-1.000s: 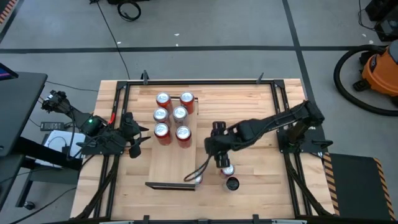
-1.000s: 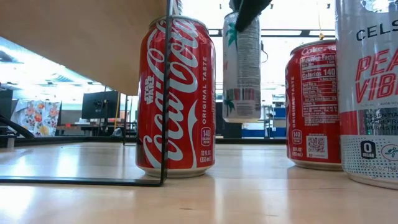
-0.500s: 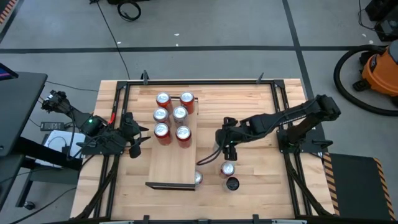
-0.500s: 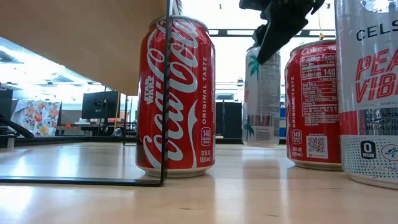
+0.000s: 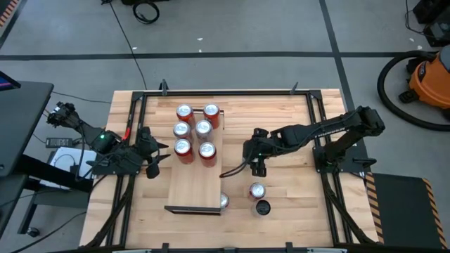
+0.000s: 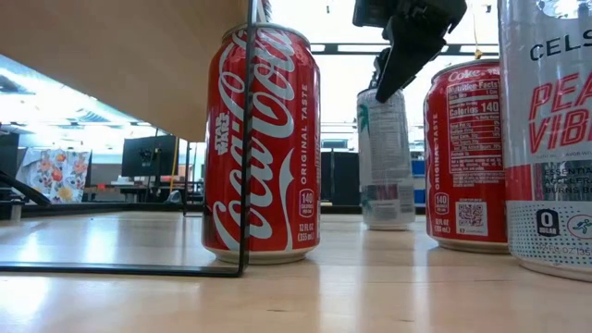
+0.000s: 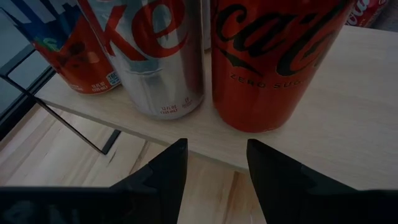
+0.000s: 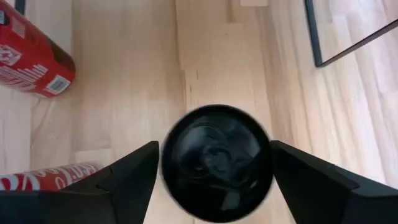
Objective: Place canned beverage on shelf
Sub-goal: Put the left white yellow soda can on the shelf
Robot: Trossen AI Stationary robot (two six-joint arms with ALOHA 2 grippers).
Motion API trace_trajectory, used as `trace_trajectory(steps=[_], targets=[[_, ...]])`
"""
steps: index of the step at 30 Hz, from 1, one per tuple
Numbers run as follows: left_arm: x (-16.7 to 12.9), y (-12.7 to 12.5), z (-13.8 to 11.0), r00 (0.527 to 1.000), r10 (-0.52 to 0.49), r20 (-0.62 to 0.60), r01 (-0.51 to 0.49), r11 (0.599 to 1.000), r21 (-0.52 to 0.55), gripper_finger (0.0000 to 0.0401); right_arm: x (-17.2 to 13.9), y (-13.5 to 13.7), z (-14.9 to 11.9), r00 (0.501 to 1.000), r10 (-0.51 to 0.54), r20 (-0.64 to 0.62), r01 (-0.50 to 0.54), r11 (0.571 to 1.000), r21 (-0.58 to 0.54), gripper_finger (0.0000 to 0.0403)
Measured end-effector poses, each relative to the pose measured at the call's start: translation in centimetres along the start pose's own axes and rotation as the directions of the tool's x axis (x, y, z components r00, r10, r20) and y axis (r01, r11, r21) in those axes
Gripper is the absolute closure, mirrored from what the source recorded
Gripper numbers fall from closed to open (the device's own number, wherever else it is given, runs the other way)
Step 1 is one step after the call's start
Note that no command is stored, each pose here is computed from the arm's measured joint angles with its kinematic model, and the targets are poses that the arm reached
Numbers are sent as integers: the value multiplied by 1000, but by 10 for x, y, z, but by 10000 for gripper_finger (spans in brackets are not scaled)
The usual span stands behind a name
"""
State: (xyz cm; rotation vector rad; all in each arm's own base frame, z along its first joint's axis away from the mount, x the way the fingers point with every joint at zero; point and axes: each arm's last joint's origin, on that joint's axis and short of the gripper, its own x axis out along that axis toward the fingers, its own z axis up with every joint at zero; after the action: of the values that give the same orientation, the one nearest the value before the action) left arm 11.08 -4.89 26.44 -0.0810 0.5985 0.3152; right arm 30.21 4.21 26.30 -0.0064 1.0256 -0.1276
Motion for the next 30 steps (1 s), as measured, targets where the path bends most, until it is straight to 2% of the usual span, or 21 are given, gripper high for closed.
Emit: trace_trajectory(steps=[8, 15, 20, 24, 30], targets=[[0, 0, 0, 1000, 0, 0, 0, 1000, 1, 223, -1, -4, 1, 1000, 5, -6, -5, 1000, 5, 78], [0, 0, 0, 1000, 0, -1, 0, 1000, 2, 223, -23, 2, 10, 1000, -6, -19, 6, 999, 35, 77], [0, 0, 0, 1000, 0, -1, 0, 1000, 2, 223, -30, 14, 4, 998, -59, -23, 61, 995, 80, 77], [0, 0, 0, 1000, 0, -1, 0, 1000, 3, 223, -28, 23, -6, 990, -135, -35, 138, 984, 109, 77], [0, 0, 0, 1000, 0, -1, 0, 1000, 2, 223, -18, 30, -16, 981, -191, -9, 191, 971, 142, 77]])
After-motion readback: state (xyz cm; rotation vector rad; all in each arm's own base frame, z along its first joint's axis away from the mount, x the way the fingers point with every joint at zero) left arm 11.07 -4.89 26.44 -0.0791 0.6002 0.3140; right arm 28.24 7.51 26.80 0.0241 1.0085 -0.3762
